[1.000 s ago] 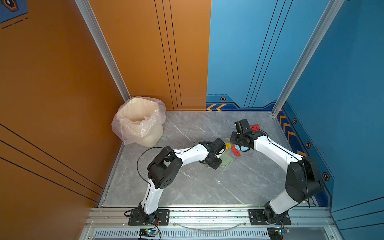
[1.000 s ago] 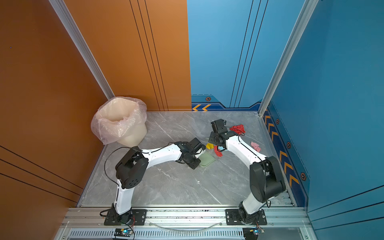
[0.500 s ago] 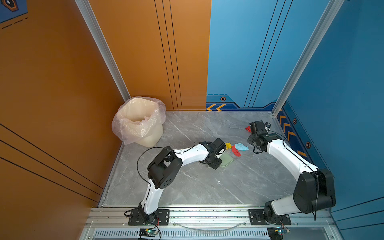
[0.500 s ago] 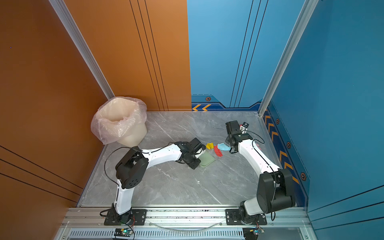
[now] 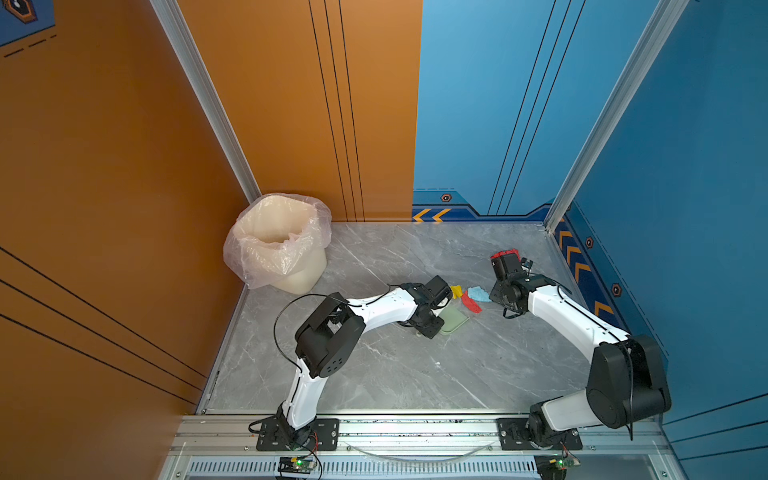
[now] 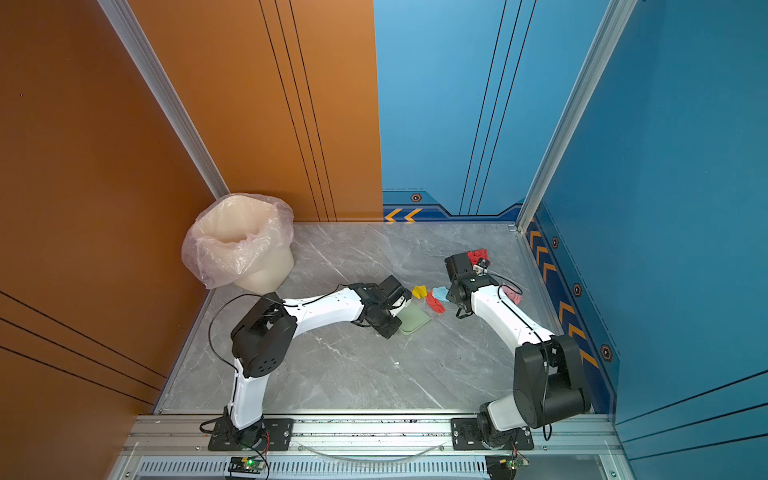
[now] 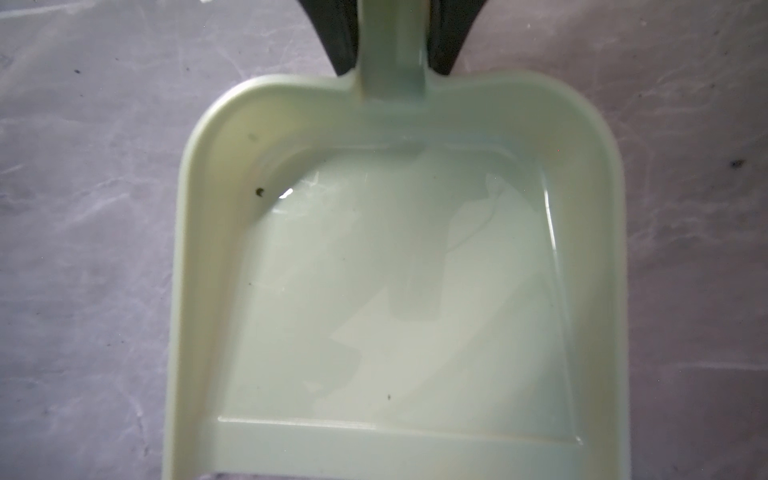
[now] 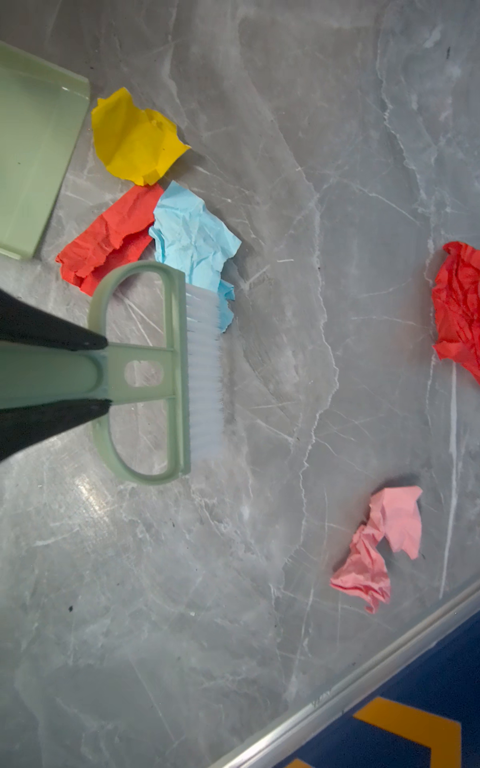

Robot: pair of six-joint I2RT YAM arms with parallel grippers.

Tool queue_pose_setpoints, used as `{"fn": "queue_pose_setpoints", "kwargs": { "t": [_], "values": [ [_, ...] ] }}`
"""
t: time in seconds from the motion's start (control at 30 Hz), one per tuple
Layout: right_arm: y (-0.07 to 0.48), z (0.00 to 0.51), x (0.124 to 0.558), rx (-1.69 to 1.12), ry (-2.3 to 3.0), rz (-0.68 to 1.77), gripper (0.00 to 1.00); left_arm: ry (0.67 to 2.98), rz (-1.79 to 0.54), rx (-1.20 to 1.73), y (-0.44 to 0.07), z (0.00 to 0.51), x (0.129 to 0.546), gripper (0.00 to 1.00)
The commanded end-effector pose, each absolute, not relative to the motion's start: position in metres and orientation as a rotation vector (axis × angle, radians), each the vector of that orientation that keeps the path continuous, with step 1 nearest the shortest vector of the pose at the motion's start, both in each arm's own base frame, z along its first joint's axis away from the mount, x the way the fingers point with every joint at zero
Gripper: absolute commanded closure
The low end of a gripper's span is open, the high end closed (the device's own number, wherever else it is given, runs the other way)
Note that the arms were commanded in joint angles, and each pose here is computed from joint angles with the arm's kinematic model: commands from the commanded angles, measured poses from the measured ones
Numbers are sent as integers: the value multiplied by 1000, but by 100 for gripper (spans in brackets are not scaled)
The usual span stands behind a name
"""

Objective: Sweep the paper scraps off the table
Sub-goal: 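Sweep the gathered scraps toward the dustpan with the right brush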

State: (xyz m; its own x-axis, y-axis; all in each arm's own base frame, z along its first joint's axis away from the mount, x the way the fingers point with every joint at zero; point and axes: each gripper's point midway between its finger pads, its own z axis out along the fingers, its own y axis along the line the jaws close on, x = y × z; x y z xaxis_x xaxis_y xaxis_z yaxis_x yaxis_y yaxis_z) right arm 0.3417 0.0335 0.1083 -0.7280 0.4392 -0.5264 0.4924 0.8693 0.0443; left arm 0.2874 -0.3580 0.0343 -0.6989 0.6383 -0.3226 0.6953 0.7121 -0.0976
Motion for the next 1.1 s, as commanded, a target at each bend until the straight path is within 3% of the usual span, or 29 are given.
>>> {"fn": "queue_pose_setpoints", "kwargs": {
  "t": [0.0,0.43,0.63,0.83,1.07],
  "values": [
    [47,103,330,594,2563,-119,100,2666,-271,1067,-358,34,286,100],
    [91,104,310,395,2657,2,100,2679,-240,1092,-358,34,284,100],
    [114,115,313,343,2646,192,100,2686,-245,1095,-359,31,283,100],
    [116,131,318,359,2616,287,100,2687,-245,1093,-359,30,284,100],
    [91,147,340,403,2536,231,100,2687,-246,1097,-359,31,282,100]
  ]
}}
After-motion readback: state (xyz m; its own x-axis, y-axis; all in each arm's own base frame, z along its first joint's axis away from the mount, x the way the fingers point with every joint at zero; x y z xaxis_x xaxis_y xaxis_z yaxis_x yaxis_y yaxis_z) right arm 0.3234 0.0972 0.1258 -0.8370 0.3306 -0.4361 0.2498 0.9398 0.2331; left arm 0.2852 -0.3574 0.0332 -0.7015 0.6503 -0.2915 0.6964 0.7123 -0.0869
